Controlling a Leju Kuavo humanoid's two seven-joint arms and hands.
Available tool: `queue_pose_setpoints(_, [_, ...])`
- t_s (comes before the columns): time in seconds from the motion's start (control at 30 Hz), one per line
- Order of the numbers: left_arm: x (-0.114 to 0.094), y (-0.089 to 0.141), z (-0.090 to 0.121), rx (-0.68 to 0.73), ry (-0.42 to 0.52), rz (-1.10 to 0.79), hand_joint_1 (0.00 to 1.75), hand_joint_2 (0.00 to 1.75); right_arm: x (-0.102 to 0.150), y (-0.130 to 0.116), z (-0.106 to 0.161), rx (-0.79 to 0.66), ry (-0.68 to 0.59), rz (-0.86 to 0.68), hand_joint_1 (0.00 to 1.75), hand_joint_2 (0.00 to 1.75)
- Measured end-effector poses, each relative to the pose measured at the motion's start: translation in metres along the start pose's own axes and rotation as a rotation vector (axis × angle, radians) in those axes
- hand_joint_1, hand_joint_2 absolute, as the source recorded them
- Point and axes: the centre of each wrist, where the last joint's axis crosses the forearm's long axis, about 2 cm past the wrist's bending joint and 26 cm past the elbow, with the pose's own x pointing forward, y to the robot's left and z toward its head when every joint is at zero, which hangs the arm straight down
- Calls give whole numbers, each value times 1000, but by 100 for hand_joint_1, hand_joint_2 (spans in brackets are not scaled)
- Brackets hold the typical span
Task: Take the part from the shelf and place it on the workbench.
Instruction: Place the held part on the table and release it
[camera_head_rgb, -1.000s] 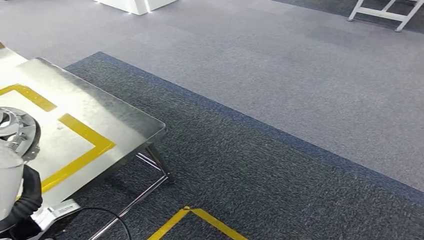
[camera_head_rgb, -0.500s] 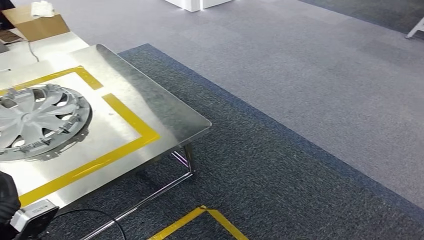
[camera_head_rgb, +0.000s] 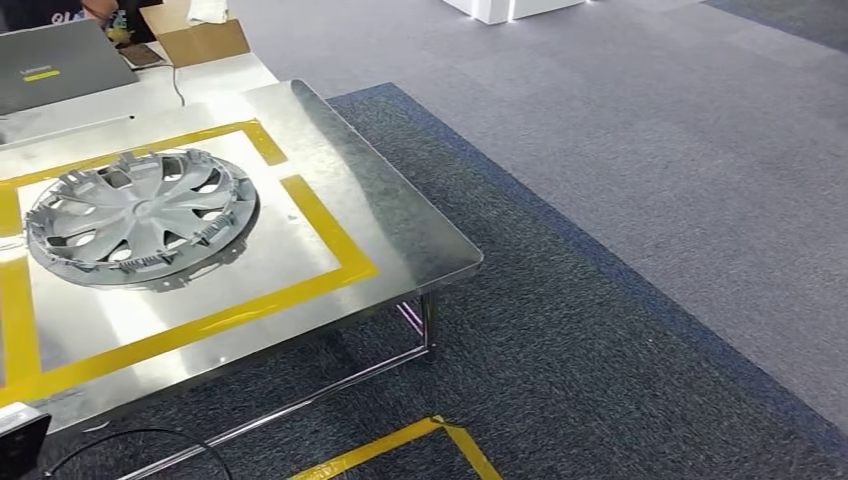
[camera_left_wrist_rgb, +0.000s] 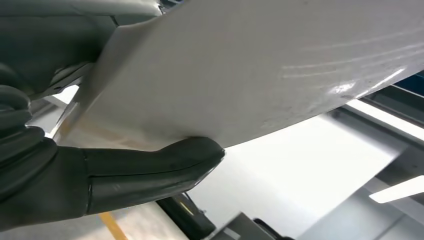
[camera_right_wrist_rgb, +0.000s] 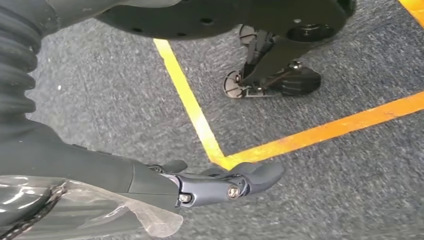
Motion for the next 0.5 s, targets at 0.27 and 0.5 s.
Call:
queue_pose_setpoints(0.27, [-11,3,1,-3,24,-49,175,175,-3,1,1,0,7,-14,0,175])
queue_pose_setpoints(0.5, [-20,2,1,-22,73,-97,175,175,2,0,-1,4,-2,-16,0,175])
